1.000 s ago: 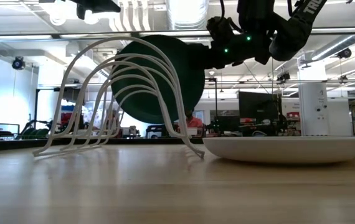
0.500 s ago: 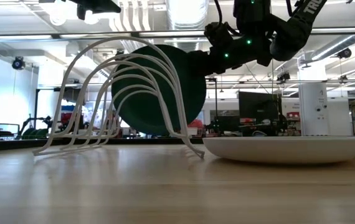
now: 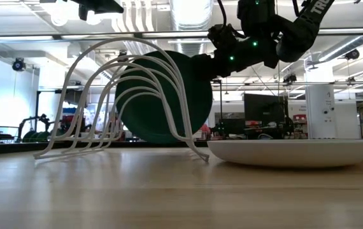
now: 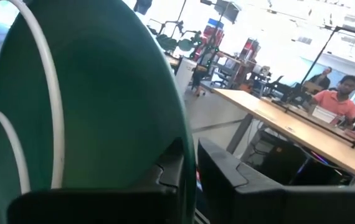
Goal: Sort dishes
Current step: Put the green plate in the dish rack, then put the white plate in the white dish rack
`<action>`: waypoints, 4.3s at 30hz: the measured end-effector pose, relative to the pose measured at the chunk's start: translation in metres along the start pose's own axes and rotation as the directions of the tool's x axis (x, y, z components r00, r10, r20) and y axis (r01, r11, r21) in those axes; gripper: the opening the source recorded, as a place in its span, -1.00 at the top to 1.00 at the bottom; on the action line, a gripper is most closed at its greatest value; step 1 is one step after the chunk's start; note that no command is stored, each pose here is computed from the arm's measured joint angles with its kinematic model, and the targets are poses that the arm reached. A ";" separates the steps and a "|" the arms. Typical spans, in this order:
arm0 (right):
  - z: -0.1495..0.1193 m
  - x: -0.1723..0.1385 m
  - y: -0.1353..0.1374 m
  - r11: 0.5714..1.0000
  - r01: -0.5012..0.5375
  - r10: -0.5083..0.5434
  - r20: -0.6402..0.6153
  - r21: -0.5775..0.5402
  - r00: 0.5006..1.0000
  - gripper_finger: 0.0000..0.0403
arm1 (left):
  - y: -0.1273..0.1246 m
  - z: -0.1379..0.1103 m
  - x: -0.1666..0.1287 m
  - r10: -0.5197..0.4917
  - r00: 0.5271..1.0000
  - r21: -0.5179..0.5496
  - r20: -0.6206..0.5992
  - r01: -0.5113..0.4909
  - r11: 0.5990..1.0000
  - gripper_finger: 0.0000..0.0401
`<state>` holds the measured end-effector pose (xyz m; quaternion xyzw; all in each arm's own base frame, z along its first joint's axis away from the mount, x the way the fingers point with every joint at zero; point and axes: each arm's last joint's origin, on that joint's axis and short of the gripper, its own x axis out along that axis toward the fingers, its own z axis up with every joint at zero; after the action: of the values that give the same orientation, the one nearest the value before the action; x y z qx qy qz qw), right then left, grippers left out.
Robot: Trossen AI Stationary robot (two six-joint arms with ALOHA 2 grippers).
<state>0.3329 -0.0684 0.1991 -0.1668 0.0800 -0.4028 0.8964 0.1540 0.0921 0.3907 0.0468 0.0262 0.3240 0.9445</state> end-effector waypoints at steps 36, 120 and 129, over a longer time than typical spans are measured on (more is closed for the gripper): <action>0.010 -0.012 0.003 0.996 -0.031 0.032 -0.009 0.083 0.999 0.07 | 0.000 -0.003 0.000 -0.002 1.000 0.004 -0.026 0.002 1.000 1.00; -0.055 -0.105 -0.010 0.791 -0.419 0.593 -0.726 0.445 0.349 0.10 | -0.062 -0.025 -0.001 -0.409 0.877 -0.125 -0.251 0.389 0.913 1.00; -0.050 -0.107 -0.012 0.777 -0.446 0.608 -0.713 0.444 0.349 0.11 | -0.064 -0.027 0.001 -0.408 0.874 -0.126 -0.263 0.388 0.913 1.00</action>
<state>0.2399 -0.0079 0.1583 0.1561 0.5064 -0.1251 0.8388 0.1912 0.0446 0.3574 -0.0394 0.1589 0.1265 0.9784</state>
